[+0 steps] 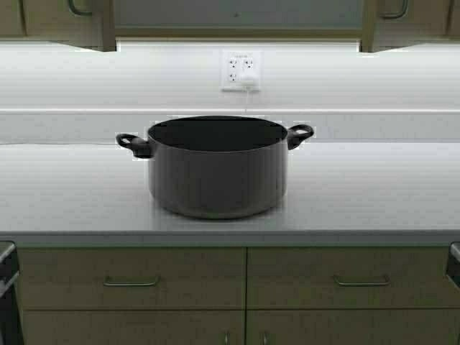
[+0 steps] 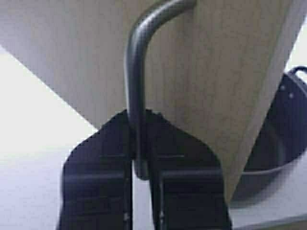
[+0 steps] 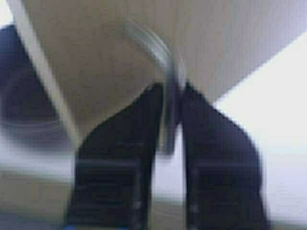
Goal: Open the cabinet, put the pot inside, then close it
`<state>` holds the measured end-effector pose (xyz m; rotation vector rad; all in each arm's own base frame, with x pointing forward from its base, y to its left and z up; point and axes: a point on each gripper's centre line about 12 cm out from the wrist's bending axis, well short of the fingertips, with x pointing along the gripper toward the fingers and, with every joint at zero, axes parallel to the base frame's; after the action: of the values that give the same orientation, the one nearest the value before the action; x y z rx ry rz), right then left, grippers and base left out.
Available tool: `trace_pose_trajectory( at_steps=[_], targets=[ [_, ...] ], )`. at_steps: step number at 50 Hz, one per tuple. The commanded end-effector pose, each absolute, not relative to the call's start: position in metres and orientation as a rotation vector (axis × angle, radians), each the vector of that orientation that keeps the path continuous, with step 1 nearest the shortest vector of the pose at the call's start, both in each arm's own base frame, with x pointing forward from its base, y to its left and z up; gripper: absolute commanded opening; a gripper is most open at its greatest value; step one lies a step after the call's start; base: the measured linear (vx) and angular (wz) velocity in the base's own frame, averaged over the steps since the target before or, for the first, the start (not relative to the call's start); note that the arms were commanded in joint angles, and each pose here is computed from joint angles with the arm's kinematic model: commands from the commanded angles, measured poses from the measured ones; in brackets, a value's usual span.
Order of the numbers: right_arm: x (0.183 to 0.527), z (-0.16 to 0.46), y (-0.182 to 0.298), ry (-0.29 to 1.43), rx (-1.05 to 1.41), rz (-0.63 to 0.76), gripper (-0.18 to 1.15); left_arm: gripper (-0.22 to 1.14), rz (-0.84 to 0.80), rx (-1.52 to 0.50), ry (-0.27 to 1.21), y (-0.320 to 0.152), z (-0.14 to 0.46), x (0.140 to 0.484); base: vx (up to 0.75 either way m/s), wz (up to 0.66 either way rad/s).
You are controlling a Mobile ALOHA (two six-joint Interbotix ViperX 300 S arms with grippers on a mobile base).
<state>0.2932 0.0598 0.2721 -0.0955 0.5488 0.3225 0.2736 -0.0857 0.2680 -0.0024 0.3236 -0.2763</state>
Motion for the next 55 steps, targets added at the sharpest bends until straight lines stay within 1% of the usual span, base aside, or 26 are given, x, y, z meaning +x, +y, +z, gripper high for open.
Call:
trace_pose_trajectory(
  at_steps=[1, 3, 10, 16, 19, 22, 24, 26, 27, 28, 30, 31, 32, 34, 37, 39, 40, 42, 46, 48, 52, 55],
  targets=[
    [0.279, 0.268, 0.057, 0.603, -0.072, 0.343, 1.06, 1.03, -0.323, 0.003, 0.356, -0.090, 0.268, 0.259, 0.01, 0.00],
    [0.275, 0.271, 0.053, 0.596, -0.063, 0.332, 1.04, 1.07, -0.319, -0.001, 0.353, -0.087, 0.269, 0.255, 0.00, 0.00],
    [0.262, 0.274, 0.042, 0.622, -0.053, 0.306, 1.03, 1.01, -0.313, 0.007, 0.367, -0.078, 0.271, 0.248, 0.01, 0.04],
    [0.248, 0.276, 0.049, 0.717, -0.055, 0.376, 1.03, 0.98, -0.384, 0.026, 0.468, -0.084, 0.266, 0.234, 0.00, 0.01],
    [0.242, 0.276, 0.057, 0.748, -0.067, 0.428, 1.02, 0.90, -0.439, 0.051, 0.506, -0.092, 0.264, 0.227, 0.00, 0.00],
    [0.239, 0.279, 0.071, 0.738, -0.080, 0.484, 0.98, 0.74, -0.506, 0.078, 0.514, -0.105, 0.264, 0.219, 0.00, 0.00],
    [0.235, 0.280, 0.084, 0.733, -0.094, 0.533, 0.94, 0.58, -0.550, 0.091, 0.508, -0.115, 0.265, 0.215, 0.00, 0.00],
    [0.232, 0.283, 0.098, 0.715, -0.107, 0.587, 0.86, 0.39, -0.598, 0.098, 0.500, -0.126, 0.268, 0.210, 0.00, 0.00],
    [0.231, 0.285, 0.106, 0.706, -0.112, 0.614, 0.81, 0.27, -0.622, 0.104, 0.496, -0.132, 0.269, 0.208, -0.01, 0.01],
    [0.230, 0.288, 0.114, 0.691, -0.119, 0.640, 0.75, 0.11, -0.658, 0.114, 0.486, -0.141, 0.271, 0.205, 0.00, 0.00],
    [0.228, 0.292, 0.128, 0.661, -0.130, 0.680, 0.63, -0.07, -0.693, 0.120, 0.466, -0.153, 0.274, 0.203, 0.00, 0.00],
    [0.228, 0.294, 0.135, 0.642, -0.133, 0.695, 0.55, -0.13, -0.703, 0.118, 0.454, -0.158, 0.275, 0.203, 0.00, 0.00],
    [0.228, 0.297, 0.141, 0.623, -0.138, 0.710, 0.47, -0.15, -0.714, 0.117, 0.441, -0.163, 0.276, 0.204, 0.00, 0.00],
    [0.231, 0.301, 0.152, 0.582, -0.143, 0.726, 0.31, -0.12, -0.726, 0.119, 0.416, -0.173, 0.278, 0.207, 0.00, 0.00],
    [0.238, 0.305, 0.164, 0.525, -0.144, 0.727, 0.08, 0.00, -0.723, 0.112, 0.385, -0.185, 0.279, 0.216, 0.00, 0.00],
    [0.246, 0.307, 0.171, 0.488, -0.140, 0.715, -0.03, 0.07, -0.711, 0.106, 0.364, -0.192, 0.280, 0.224, 0.00, 0.00],
    [0.251, 0.307, 0.173, 0.468, -0.137, 0.703, -0.06, 0.08, -0.701, 0.100, 0.352, -0.195, 0.280, 0.229, -0.01, 0.00],
    [0.261, 0.307, 0.178, 0.437, -0.127, 0.679, -0.05, 0.08, -0.678, 0.085, 0.327, -0.201, 0.281, 0.241, -0.01, 0.00],
    [0.281, 0.305, 0.183, 0.385, -0.110, 0.624, 0.06, 0.04, -0.629, 0.056, 0.276, -0.213, 0.280, 0.264, 0.00, 0.00],
    [0.290, 0.303, 0.184, 0.361, -0.103, 0.597, 0.09, 0.03, -0.605, 0.043, 0.246, -0.218, 0.280, 0.275, 0.00, 0.00],
    [0.307, 0.299, 0.189, 0.328, -0.095, 0.556, 0.07, 0.03, -0.552, 0.021, 0.192, -0.224, 0.278, 0.297, 0.00, 0.00],
    [0.317, 0.296, 0.190, 0.318, -0.095, 0.534, 0.07, 0.03, -0.510, 0.010, 0.180, -0.223, 0.273, 0.313, 0.00, 0.00]
  ],
)
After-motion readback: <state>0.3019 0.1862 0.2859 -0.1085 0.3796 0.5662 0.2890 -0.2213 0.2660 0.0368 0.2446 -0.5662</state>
